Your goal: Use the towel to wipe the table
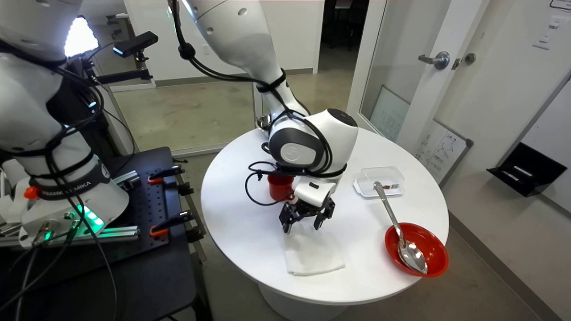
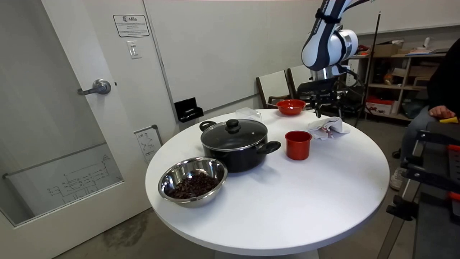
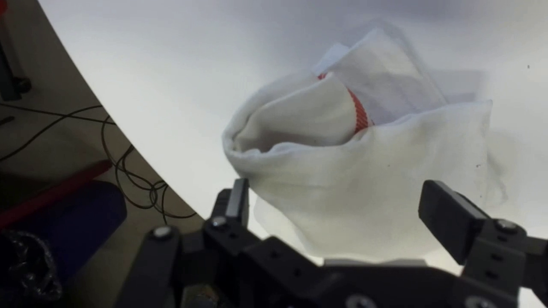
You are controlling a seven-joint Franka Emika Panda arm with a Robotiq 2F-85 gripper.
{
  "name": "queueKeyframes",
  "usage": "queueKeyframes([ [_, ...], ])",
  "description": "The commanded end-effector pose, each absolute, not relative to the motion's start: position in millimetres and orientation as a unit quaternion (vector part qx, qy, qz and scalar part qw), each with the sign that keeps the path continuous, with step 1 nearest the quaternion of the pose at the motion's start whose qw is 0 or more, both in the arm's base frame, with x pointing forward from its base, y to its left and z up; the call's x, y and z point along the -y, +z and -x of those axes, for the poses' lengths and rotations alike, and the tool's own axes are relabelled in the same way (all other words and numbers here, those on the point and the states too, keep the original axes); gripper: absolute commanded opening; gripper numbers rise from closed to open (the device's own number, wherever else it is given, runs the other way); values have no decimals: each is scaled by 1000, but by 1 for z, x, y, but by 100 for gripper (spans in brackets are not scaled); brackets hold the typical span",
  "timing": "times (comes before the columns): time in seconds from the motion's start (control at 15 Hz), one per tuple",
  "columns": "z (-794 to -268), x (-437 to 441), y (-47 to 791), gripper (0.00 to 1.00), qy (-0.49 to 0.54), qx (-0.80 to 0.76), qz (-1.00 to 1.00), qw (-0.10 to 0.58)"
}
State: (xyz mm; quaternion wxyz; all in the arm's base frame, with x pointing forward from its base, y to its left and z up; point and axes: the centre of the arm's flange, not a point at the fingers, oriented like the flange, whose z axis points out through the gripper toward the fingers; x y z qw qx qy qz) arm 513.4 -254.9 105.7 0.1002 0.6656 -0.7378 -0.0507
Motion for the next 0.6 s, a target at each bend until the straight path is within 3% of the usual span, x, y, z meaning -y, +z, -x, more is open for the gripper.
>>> queueKeyframes([
  [0.0, -503, 224, 123, 100, -19, 715, -694, 87],
  [0.53, -487, 207, 116, 100, -17, 750, -650, 122],
])
